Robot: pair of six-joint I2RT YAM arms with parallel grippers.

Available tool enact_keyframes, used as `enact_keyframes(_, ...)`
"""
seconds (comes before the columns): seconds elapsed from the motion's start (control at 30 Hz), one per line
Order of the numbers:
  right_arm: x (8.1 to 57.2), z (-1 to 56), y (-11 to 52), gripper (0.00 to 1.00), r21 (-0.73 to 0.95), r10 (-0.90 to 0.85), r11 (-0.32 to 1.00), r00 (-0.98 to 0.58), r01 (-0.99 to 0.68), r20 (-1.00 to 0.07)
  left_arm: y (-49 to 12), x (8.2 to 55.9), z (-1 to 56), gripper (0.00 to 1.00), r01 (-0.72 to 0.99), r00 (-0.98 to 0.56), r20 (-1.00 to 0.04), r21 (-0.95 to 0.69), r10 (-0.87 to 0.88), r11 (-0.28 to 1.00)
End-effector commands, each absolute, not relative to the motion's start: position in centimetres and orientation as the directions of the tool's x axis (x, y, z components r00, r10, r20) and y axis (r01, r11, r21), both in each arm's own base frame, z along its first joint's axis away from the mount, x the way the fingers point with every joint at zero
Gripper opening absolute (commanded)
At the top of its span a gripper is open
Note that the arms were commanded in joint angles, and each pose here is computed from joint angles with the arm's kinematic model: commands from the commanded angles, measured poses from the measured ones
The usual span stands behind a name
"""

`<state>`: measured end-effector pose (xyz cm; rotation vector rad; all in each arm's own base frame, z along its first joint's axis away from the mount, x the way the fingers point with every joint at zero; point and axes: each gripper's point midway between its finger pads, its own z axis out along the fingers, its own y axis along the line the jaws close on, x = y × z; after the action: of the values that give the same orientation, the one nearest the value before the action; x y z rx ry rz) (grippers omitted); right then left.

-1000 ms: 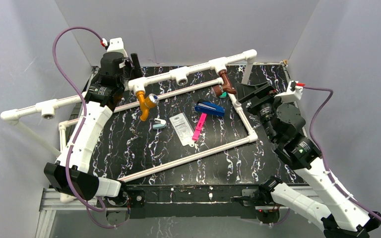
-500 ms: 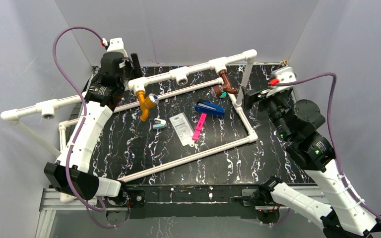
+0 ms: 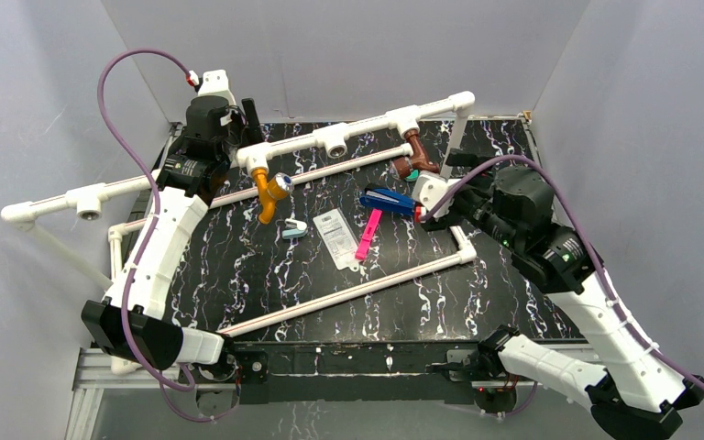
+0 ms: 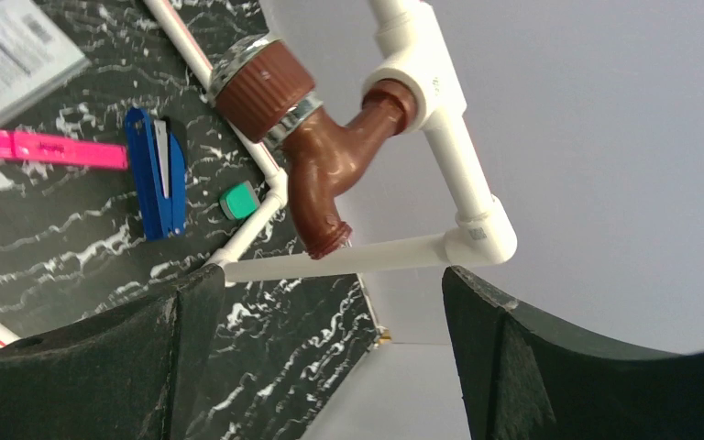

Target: Install the water faucets

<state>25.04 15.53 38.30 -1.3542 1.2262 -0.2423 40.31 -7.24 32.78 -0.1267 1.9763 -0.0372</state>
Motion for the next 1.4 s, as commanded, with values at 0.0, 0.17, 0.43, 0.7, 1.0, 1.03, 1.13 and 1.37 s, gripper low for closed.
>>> enact_keyframes(0.0,25.4,39.0,15.8,0.95,-0.896,-0.78,0.143,0.509,-0.419,-0.363,-8.0,36.5,24.9,0.72,-0.012,-0.65,-0.76,-0.003,-0.01,1.0)
enact_keyframes(0.17,26.5,39.2,16.5,0.93,-0.927,-0.78,0.128,0.542,-0.353,-0.314,-8.1,36.6,24.9,0.72,-0.009,-0.65,-0.76,-0.001,-0.007,1.0)
enact_keyframes(0.43,28.3,40.1,17.2,0.9,-0.987,-0.805,0.077,0.576,-0.138,-0.143,-8.1,36.8,24.8,0.72,-0.008,-0.653,-0.757,0.003,-0.004,1.0)
enact_keyframes(0.7,29.7,41.5,18.7,0.84,-0.999,-0.852,0.036,0.523,0.041,-0.01,-8.3,37.0,24.4,0.72,-0.006,-0.662,-0.75,0.009,0.003,1.0)
enact_keyframes(1.0,30.8,40.4,20.1,0.73,-0.997,-0.875,0.033,0.484,0.074,0.007,-8.3,37.1,24.3,0.72,-0.007,-0.665,-0.747,0.016,0.007,1.0)
enact_keyframes(1.03,30.8,40.3,20.2,0.7,-0.996,-0.877,0.04,0.481,0.076,0.002,-8.2,37.1,24.3,0.72,-0.008,-0.664,-0.747,0.016,0.007,1.0)
enact_keyframes(1.13,31.0,40.0,20.0,0.61,-0.996,-0.887,0.051,0.462,0.075,-0.011,-8.2,37.1,24.3,0.72,-0.008,-0.666,-0.746,0.017,0.007,1.0)
enact_keyframes(1.37,30.8,39.3,19.4,0.35,-0.99,-0.895,0.126,0.437,0.058,-0.089,-8.3,37.1,24.2,0.72,-0.006,-0.667,-0.745,0.018,0.01,1.0)
